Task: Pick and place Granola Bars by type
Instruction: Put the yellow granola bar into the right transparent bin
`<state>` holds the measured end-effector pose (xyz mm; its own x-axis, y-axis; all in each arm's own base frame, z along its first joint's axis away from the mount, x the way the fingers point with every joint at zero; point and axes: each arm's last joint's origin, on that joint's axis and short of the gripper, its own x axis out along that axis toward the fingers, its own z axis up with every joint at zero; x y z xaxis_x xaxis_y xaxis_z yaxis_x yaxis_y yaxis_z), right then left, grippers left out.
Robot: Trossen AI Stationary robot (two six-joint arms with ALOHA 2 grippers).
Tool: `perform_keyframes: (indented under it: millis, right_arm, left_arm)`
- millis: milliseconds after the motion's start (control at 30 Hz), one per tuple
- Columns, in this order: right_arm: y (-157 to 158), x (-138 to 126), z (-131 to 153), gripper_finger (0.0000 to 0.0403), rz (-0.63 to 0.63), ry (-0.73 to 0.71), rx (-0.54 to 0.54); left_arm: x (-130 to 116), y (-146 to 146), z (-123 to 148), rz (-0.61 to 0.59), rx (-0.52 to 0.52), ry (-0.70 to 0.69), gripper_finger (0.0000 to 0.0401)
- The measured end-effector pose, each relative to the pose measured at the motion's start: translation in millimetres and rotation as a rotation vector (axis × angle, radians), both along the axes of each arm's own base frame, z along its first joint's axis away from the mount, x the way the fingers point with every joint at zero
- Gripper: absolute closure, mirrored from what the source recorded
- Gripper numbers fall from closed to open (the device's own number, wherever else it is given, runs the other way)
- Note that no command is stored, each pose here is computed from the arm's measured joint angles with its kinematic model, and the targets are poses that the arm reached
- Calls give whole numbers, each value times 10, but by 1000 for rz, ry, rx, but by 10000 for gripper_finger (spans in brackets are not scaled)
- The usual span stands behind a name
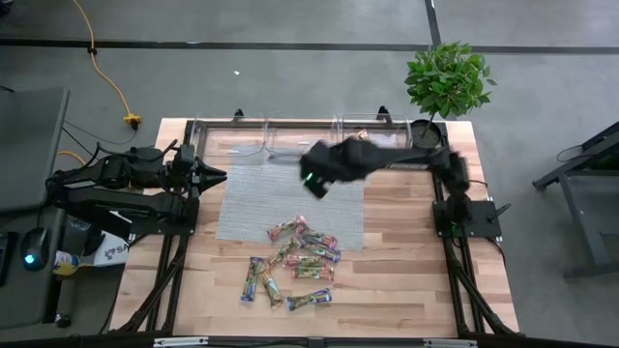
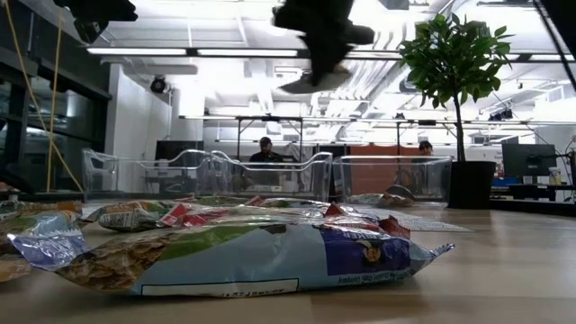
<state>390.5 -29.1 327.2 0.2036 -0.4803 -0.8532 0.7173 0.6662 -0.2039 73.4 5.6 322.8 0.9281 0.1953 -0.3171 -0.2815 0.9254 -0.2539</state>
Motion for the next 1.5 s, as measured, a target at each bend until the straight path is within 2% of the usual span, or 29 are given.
perform_keyframes:
  millis: [167, 300, 567, 700, 867, 1033, 1300, 1400, 1500]
  right_arm:
    - [-505, -495, 94, 351, -161, 3, -15]
    - [-857, -877, 30, 351, -264, -4, 13]
    - [-1350, -1298, -509, 351, -364, -70, 142]
    - [-1528, -1392, -768, 351, -389, -121, 170]
    - [-1694, -1480, -908, 351, -427, -192, 173]
    - [-1810, -1497, -849, 337, -418, -243, 145]
    - [-1850, -1501, -802, 282, -377, -264, 168]
    - [-1846, -1455, -786, 273, -319, -311, 196]
    - [-1783, -1333, -701, 273, -211, -421, 215]
  left_arm:
    - [0, 0, 0, 0, 0, 0, 335]
    - [0, 0, 0, 0, 0, 0, 335]
    - [0, 0, 0, 0, 0, 0, 335]
    - [-1, 0, -3, 1, 0, 3, 335]
    - [-1, 0, -4, 1, 0, 4, 335]
    - [-1, 0, -4, 2, -7, 3, 335]
    - [-1, 0, -4, 2, -7, 2, 335]
    - [-1, 0, -4, 2, -7, 3, 335]
    - [-1, 0, -4, 2, -7, 2, 335]
